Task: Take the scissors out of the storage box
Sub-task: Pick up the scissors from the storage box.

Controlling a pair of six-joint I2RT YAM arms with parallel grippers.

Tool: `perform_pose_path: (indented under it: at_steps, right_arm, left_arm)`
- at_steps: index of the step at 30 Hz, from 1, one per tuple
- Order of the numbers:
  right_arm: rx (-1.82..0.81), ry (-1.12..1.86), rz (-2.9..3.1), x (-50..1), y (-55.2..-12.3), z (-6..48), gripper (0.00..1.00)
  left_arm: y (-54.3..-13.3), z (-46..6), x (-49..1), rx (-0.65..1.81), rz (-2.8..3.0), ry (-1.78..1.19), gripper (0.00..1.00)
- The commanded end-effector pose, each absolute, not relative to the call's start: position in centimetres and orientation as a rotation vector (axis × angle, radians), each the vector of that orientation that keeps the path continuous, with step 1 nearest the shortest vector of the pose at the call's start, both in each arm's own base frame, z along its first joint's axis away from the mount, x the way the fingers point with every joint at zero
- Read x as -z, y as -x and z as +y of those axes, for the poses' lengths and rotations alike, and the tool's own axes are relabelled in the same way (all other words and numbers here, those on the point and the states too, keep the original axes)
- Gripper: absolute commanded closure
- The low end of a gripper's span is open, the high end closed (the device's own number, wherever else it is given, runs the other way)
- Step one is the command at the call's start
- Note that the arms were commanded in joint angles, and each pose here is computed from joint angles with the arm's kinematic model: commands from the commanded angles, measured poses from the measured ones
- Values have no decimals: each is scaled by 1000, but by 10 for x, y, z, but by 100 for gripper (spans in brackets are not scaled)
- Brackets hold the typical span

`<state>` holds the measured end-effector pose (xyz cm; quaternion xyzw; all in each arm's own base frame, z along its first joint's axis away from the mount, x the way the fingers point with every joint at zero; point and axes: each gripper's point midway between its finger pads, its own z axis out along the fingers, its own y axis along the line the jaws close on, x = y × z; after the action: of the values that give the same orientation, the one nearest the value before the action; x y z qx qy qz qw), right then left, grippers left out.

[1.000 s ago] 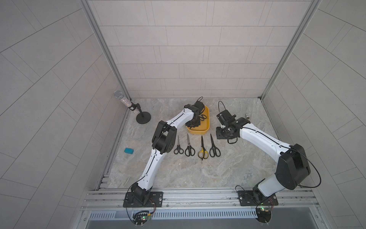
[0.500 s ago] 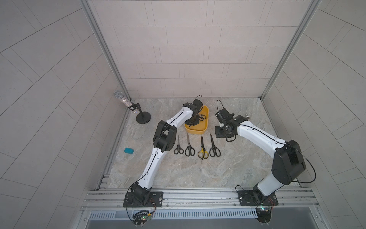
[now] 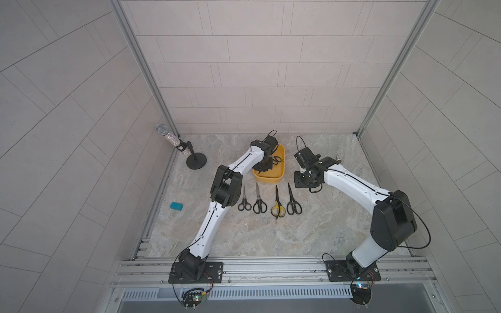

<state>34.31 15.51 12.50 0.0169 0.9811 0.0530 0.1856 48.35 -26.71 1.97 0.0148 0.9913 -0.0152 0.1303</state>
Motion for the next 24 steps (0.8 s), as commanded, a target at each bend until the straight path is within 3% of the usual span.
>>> perform_pose_path:
  at_steps: [1,5,24]
  right_arm:
    - [-126,-50,2755,-132,-344,149,51]
    - [-124,-54,2747,-135,-347,146,51]
    - [-100,-105,2699,-147,-356,132,51]
  left_arm:
    - [-455,-259,28,-11,3035,-61,91]
    - [-457,-262,24,6,3029,-74,100]
    - [-474,-289,-78,156,2816,-159,100]
